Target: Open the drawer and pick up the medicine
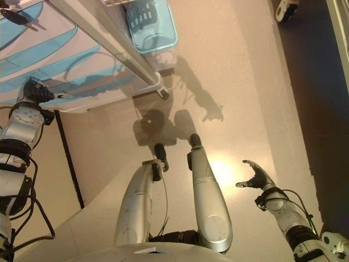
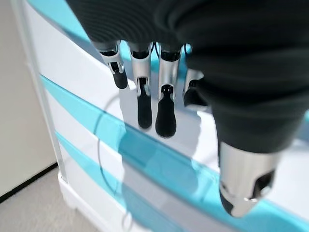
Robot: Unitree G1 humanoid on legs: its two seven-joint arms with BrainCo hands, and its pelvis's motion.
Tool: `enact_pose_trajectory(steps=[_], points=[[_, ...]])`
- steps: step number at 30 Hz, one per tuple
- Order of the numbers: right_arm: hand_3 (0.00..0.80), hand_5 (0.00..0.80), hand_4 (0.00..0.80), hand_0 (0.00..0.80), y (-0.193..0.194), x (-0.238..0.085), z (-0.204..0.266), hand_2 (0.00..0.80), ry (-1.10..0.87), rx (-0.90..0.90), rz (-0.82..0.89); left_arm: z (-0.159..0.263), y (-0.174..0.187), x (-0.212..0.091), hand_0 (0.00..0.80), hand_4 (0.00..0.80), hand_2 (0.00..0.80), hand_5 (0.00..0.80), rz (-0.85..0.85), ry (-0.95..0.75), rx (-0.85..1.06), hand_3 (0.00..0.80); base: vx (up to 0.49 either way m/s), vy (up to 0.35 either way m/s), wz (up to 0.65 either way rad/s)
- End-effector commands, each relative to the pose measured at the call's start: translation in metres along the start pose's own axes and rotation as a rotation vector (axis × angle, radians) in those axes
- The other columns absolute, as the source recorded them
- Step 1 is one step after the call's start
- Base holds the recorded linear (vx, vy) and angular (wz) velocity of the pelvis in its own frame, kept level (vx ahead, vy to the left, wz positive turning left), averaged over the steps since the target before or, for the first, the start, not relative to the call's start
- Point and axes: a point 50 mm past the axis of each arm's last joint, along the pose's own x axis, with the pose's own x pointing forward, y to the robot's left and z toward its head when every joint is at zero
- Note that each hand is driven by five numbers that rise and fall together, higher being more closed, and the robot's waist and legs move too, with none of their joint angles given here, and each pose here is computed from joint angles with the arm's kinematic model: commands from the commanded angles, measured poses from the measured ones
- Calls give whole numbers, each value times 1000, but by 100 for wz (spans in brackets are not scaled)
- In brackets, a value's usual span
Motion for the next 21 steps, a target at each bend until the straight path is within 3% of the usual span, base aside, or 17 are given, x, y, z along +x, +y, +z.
enact_pose_trajectory(steps=[1, 15, 21], points=[[0, 0, 0, 0, 23, -14, -11, 0, 15, 37, 22, 30, 78, 15, 0, 0, 0, 0, 298, -71, -71, 0, 6, -31, 9], [0, 0, 0, 0, 27, -5, 1, 0, -2, 64, 2, 23, 42, 9, 0, 0, 0, 0, 165, -97, -69, 0, -15, -44, 3], [0, 0, 0, 0, 33, -5, 0, 0, 5, 111, 29, -14, -25, -21, 0, 0, 0, 0, -164, -98, -259, 0, -39, -63, 3]])
